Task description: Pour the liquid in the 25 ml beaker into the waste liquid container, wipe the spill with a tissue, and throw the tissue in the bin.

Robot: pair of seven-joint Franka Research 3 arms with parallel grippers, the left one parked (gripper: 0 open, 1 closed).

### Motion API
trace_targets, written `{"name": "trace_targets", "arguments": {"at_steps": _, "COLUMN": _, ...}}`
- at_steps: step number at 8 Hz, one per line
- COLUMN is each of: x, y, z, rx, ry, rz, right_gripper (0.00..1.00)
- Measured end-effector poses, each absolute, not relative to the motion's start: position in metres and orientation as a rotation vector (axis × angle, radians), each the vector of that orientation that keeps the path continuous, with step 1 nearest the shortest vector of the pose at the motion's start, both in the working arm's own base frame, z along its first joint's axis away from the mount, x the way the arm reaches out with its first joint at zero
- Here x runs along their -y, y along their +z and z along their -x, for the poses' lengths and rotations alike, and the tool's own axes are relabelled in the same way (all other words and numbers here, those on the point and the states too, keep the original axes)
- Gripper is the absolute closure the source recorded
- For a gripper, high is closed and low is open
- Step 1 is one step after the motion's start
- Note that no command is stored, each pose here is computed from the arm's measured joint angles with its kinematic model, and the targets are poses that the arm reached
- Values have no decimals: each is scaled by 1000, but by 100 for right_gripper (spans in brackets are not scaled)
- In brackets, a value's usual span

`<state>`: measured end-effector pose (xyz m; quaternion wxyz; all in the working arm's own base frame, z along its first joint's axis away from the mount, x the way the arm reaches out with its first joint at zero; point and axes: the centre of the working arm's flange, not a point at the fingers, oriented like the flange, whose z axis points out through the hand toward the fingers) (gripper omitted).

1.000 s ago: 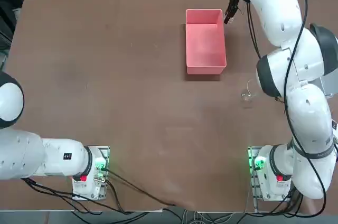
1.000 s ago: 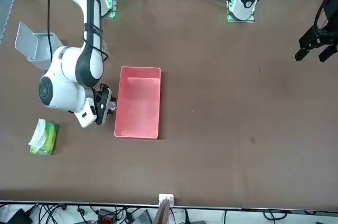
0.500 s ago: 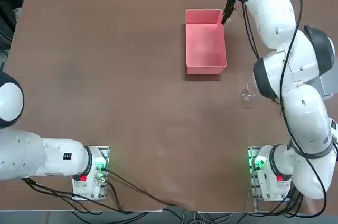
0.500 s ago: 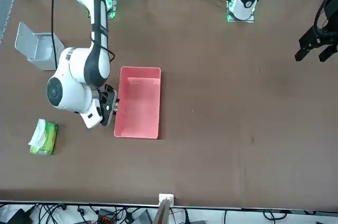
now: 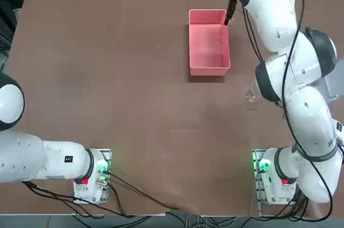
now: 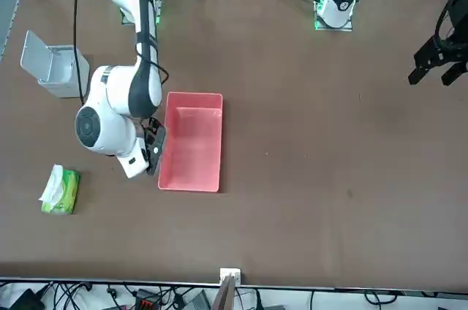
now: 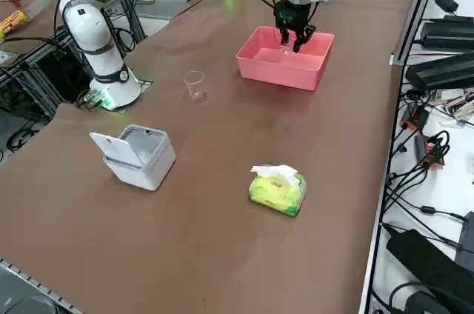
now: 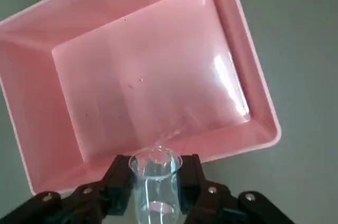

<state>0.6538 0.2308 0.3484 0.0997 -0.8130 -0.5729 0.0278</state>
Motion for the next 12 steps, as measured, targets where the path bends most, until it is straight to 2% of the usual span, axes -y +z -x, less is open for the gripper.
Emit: {"name": "trace_targets", "arguments": {"at_steps": 12, "x": -280, "y": 349, "z": -643, "rx": 1872, "ry": 225, "rz": 2482, "right_gripper": 53}}
